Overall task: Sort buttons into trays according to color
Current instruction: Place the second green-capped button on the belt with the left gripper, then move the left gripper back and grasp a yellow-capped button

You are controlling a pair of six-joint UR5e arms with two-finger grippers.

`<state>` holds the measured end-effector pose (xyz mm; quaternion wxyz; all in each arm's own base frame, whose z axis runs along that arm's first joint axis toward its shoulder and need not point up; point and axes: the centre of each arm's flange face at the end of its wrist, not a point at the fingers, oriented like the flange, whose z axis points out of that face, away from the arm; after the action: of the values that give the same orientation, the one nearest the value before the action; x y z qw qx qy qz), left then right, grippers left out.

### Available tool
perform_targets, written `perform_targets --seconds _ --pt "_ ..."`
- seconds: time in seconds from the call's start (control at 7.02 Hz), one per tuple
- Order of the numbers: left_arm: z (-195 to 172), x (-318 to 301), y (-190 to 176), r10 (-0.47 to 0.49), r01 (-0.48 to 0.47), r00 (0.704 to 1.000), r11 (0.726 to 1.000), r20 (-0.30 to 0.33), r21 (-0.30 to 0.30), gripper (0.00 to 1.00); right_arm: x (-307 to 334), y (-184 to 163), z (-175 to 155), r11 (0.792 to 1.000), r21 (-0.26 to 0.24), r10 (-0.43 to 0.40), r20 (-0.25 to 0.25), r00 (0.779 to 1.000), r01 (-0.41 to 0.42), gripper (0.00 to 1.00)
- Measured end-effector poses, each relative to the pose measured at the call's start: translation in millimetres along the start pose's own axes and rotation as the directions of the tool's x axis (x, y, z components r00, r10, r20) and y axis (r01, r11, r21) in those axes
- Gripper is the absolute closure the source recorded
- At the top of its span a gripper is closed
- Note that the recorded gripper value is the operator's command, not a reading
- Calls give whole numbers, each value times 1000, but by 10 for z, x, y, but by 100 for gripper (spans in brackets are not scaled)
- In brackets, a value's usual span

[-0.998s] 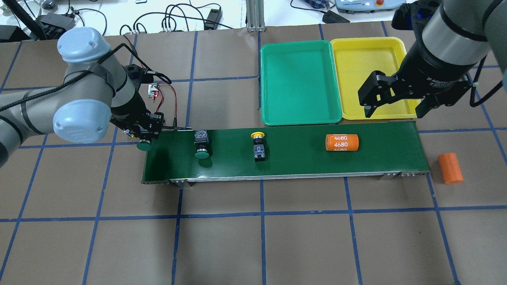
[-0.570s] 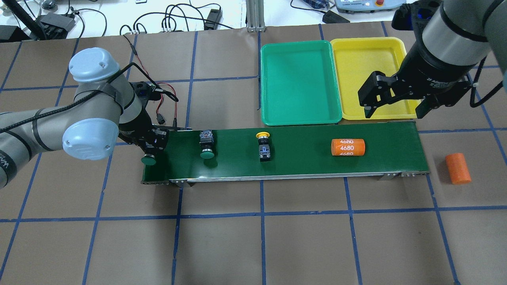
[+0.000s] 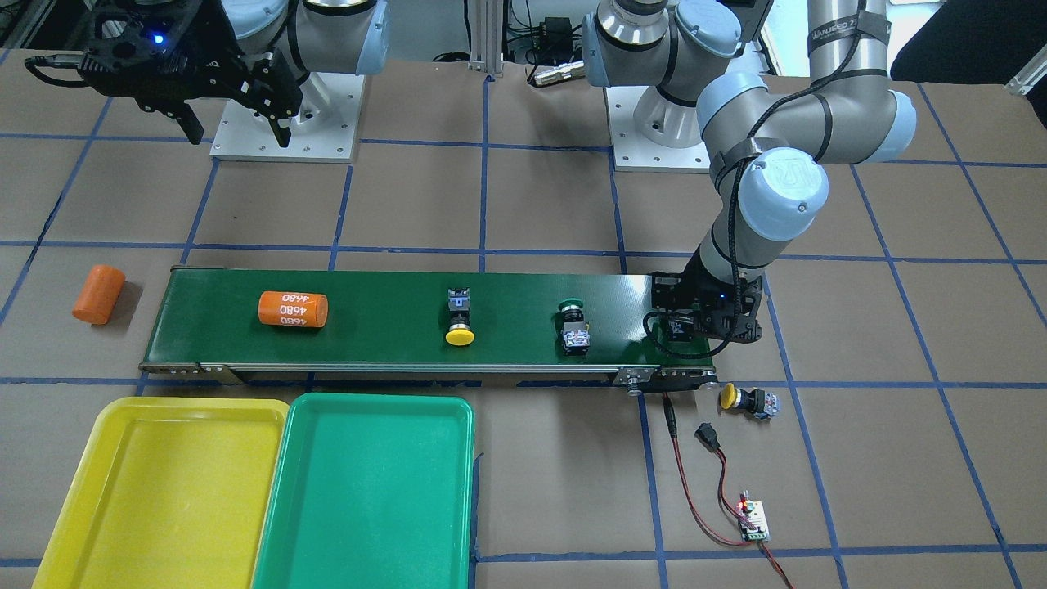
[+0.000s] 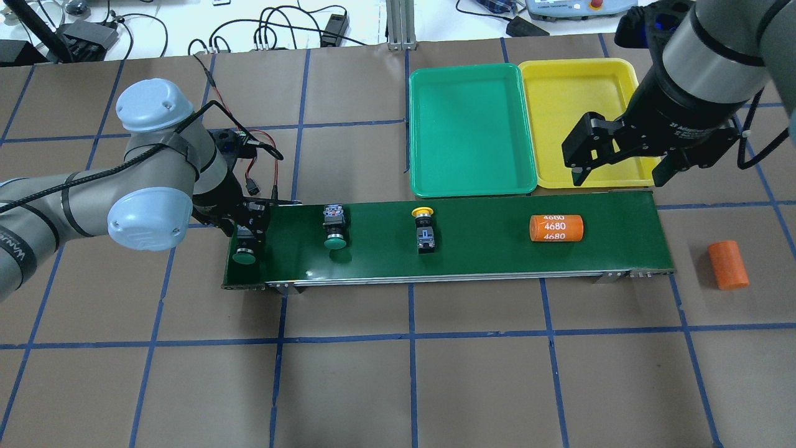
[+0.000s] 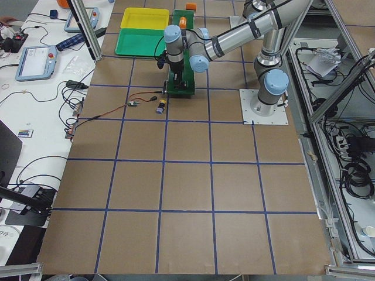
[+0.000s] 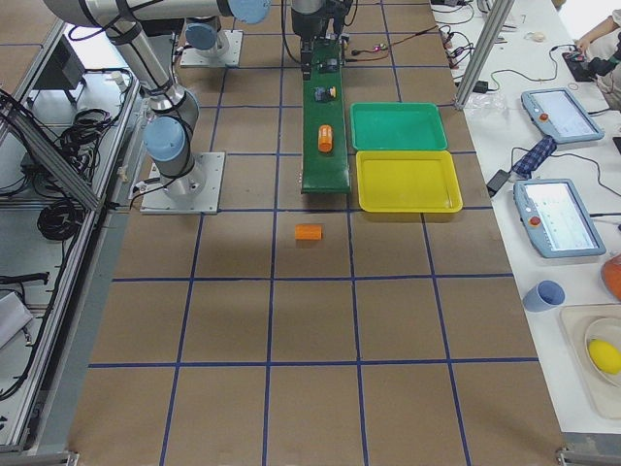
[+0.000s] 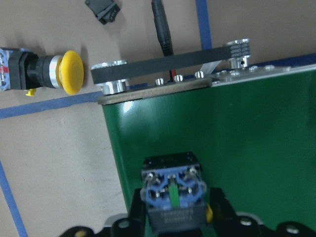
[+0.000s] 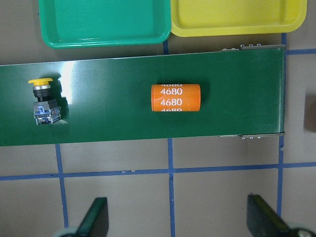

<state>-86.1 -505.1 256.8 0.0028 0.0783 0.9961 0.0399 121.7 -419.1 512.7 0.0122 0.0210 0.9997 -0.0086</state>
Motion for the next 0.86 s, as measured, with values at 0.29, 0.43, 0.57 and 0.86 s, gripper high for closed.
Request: perform_targets --seconds 0.29,0.43,0.57,0.86 --pt "-62 36 -22 -2 2 1000 999 -26 32 0 0 0 -3 1000 1 0 0 1000 0 0" --pt "-213 61 -11 -5 8 999 998 -40 66 0 0 -1 -3 1000 1 0 0 1000 0 0" --pt "-413 50 -8 -10 14 999 994 -40 105 0 0 -1 -4 1000 1 0 0 1000 0 0" --pt "-700 -319 -169 -75 80 997 984 -33 161 0 0 -1 -4 1000 1 0 0 1000 0 0"
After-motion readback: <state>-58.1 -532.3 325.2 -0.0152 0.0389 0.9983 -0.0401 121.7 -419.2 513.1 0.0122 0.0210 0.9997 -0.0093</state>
